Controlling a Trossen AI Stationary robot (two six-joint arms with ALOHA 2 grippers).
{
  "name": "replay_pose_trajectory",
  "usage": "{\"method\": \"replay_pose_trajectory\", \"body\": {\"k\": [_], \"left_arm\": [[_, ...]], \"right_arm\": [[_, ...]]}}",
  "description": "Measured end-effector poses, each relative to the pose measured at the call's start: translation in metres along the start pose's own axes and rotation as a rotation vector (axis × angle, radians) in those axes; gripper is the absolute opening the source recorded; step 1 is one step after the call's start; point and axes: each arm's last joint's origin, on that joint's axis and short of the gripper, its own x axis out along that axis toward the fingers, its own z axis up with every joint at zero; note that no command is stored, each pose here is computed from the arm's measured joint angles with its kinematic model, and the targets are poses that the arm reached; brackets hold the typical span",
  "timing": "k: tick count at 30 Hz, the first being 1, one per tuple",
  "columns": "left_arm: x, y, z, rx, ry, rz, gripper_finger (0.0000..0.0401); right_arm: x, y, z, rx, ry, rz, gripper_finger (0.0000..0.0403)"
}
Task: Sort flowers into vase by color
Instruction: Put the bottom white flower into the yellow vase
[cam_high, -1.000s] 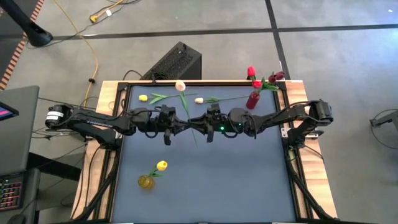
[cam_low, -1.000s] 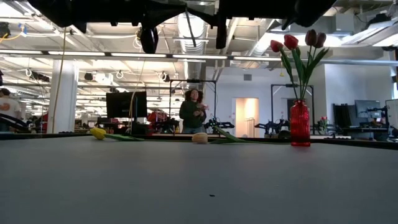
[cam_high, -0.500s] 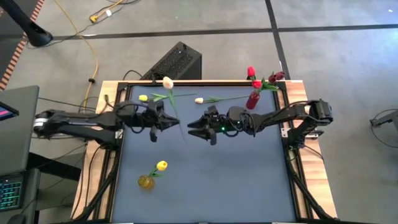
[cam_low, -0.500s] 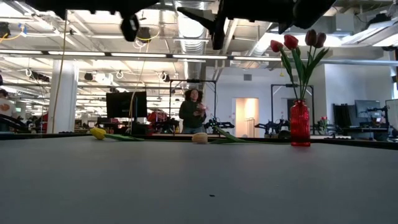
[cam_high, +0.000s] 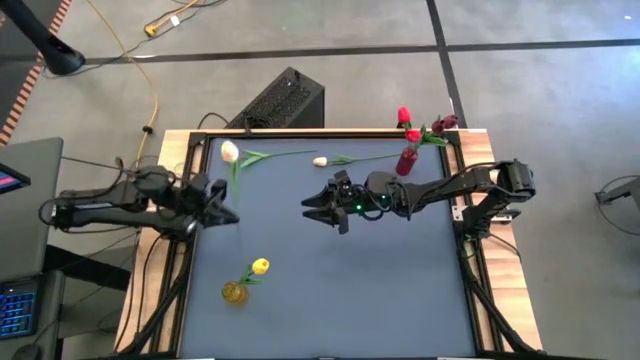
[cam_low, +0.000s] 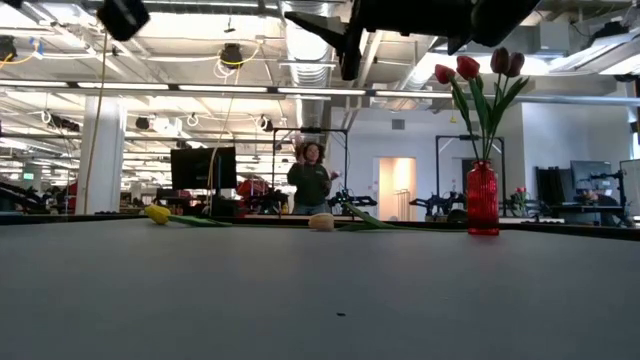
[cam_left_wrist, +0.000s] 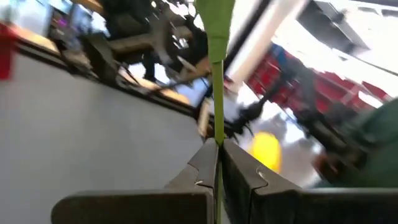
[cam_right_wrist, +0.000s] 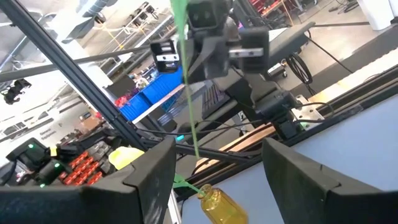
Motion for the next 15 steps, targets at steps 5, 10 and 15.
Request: {"method": "replay_pose_trajectory", "body": {"k": [5,10,15], "left_arm": [[-0.006,-0.011,-0.01,0.04,0.077,-0.093,0.0],[0.0,-0.016,-0.017,0.095,0.139,-0.129,0.0],[0.01,-0.02,-0.024,0.146,0.203,-0.156,0.0]], "right_arm": [[0.0,0.0,0.0,0.0,-0.001,-0.001,0.0265],[0.0,0.0,0.0,0.015,-0.009,-0.012,0.0265],[0.0,0.001,-0.001,0.039,-0.015,-0.019,0.0265]]}}
